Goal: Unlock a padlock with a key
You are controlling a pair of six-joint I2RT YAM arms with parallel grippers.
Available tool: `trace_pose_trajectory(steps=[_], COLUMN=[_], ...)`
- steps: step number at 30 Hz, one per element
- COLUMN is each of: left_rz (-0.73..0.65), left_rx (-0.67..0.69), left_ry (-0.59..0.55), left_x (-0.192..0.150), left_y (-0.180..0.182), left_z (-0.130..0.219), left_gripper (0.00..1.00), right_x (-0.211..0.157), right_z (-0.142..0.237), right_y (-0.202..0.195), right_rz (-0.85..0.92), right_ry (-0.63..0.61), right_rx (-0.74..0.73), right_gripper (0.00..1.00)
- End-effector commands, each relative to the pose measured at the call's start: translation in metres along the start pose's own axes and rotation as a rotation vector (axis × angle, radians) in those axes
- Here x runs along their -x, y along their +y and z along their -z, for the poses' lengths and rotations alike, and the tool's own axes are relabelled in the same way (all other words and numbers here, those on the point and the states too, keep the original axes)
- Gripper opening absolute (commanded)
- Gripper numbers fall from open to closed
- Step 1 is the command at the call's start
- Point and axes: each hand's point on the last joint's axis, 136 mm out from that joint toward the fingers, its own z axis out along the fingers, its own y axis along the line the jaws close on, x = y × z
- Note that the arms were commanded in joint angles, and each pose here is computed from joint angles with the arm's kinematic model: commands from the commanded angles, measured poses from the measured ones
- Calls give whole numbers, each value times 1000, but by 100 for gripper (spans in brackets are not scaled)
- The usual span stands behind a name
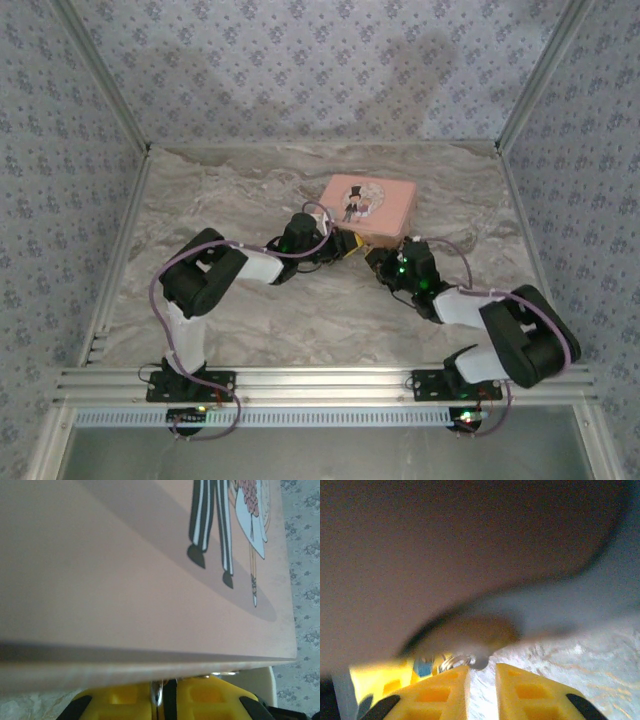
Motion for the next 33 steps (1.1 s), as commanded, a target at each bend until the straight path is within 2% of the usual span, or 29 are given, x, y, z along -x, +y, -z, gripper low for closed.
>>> trace_pose_trajectory(steps=[1, 7, 13, 18, 23, 33], left_rz=[77, 70, 74, 84, 93, 91], left_rx=[67, 73, 79, 68, 50, 24], left_ry=[28, 21, 32, 39, 42, 54], left_x=[-3, 7, 8, 8, 11, 17], left_y=[9, -2, -8, -14, -23, -37], left_z=[2, -2, -2, -1, 1, 9], left_gripper=[0, 0, 0, 0, 0, 0], right_x=[-18, -20, -5, 4, 10, 12], right_z=[15, 47, 63, 53, 35, 15], right_y=[-24, -32, 13, 48, 53, 51], right_rz=[106, 287, 595, 815, 921, 1012], right_ry=[98, 134, 87, 98, 121, 162], right_rx=[-139, -267, -308, -310, -342, -369], right_gripper=[27, 27, 27, 34, 40, 46])
